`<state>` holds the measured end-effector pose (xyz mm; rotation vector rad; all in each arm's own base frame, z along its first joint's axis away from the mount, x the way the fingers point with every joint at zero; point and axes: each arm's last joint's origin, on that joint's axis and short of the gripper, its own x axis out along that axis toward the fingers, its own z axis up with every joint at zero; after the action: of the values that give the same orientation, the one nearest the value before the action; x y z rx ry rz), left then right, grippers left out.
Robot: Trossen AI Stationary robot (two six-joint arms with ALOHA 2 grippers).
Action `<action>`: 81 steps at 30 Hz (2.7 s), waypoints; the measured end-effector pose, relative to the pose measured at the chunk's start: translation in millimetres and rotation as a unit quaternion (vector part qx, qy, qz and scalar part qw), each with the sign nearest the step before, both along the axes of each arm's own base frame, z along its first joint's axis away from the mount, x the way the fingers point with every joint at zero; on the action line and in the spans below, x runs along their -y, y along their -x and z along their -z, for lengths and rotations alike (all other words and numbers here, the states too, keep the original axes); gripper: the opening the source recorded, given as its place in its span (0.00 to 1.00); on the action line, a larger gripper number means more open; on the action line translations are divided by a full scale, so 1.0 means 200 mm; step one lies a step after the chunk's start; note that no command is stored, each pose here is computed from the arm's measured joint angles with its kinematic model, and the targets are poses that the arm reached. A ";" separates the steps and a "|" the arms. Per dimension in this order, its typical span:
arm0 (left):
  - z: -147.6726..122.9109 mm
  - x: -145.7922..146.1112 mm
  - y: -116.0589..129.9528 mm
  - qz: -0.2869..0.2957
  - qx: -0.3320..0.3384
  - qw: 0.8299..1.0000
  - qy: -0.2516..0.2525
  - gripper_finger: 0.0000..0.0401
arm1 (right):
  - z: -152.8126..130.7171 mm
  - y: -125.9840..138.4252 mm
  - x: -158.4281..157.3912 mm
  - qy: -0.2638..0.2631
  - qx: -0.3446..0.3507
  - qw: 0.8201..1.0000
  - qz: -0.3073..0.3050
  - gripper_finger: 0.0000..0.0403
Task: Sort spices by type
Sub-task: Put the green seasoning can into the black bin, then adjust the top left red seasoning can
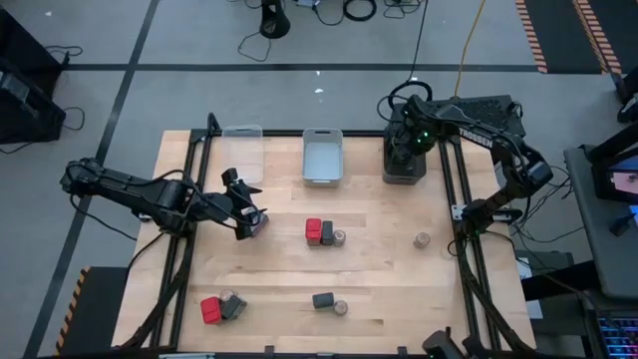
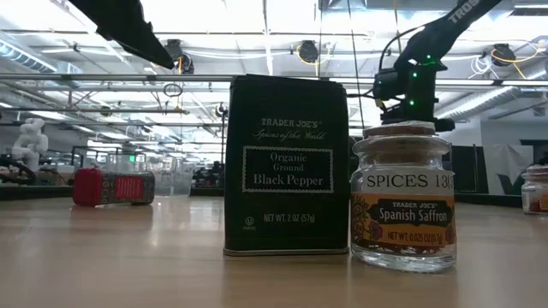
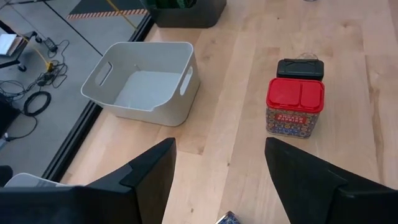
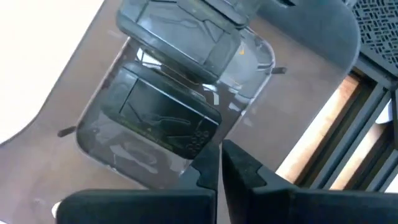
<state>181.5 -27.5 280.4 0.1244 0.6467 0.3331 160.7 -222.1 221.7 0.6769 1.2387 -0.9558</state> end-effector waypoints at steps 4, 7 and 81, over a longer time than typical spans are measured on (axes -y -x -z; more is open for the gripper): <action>0.00 0.00 0.00 0.000 0.000 1.000 0.000 0.63 | 0.00 -0.01 0.00 0.007 0.005 1.000 -0.006 0.00; 0.00 0.00 0.00 0.000 0.000 1.000 0.000 0.63 | 0.00 -0.02 0.00 0.003 0.019 1.000 -0.013 0.00; 0.26 -0.08 0.29 -0.319 -0.158 0.922 0.154 0.63 | 0.19 -1.87 -0.79 0.139 0.395 0.746 -0.519 0.00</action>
<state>124.2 -12.0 229.1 -0.3531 1.0492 0.8441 535.0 -63.9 184.5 0.0287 0.4948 0.1393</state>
